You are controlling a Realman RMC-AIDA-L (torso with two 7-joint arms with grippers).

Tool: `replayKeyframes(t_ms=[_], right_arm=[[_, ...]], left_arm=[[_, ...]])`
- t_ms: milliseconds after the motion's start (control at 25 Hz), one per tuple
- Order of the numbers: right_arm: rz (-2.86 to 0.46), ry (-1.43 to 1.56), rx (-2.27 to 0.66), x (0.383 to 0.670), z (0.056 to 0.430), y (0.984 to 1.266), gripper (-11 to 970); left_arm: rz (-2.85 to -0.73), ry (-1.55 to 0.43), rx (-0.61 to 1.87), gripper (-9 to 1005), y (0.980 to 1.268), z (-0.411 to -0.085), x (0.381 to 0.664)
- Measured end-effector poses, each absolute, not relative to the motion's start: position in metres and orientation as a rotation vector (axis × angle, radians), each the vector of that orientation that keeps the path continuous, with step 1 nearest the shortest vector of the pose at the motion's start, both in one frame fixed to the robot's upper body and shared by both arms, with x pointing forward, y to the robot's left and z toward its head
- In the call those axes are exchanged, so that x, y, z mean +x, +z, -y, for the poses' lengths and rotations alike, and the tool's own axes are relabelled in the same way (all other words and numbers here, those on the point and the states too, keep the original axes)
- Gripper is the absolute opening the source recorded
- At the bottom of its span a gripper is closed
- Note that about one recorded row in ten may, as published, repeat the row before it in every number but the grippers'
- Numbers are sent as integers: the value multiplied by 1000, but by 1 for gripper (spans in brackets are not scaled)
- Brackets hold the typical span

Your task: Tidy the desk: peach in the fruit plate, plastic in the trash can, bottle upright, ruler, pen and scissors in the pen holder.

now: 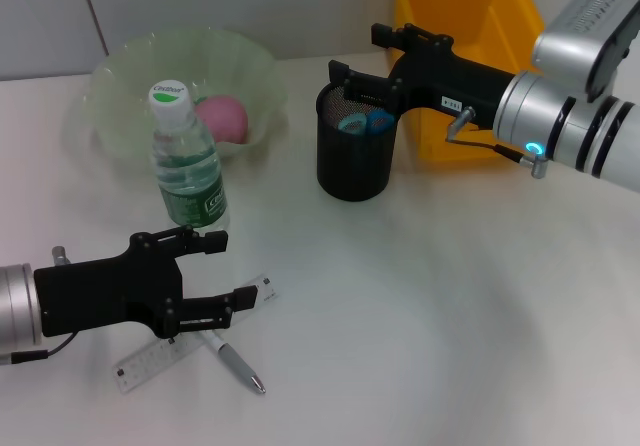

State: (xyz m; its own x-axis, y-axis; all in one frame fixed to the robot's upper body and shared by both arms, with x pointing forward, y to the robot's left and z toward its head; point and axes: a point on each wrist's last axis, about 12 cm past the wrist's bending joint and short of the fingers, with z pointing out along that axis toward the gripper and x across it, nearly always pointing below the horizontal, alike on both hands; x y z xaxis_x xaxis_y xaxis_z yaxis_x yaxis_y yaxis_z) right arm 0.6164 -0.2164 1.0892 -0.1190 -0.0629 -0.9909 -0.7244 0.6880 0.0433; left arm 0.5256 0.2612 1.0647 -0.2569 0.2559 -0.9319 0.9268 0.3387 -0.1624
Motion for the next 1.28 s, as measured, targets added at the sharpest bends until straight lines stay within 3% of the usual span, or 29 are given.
replayKeyframes(t_ms=[200,480,720,1280], right_arm=[[-1574,728,-605,602,231,1093,819],[-1509,913,-652,564,263,1101,816],[-1609,1053,-947,529,286,1097,814],[-1812,1059,-1167,517,290,1081,809]], left_arm=[[-1723,-962,1065,823,1065,-262,525],[-1724,-980,1072,823,1066,-262,524],[-1737,-1000,1069,824,1066,-263,523],[-1777,-993,1104,823,1068,-261,525]])
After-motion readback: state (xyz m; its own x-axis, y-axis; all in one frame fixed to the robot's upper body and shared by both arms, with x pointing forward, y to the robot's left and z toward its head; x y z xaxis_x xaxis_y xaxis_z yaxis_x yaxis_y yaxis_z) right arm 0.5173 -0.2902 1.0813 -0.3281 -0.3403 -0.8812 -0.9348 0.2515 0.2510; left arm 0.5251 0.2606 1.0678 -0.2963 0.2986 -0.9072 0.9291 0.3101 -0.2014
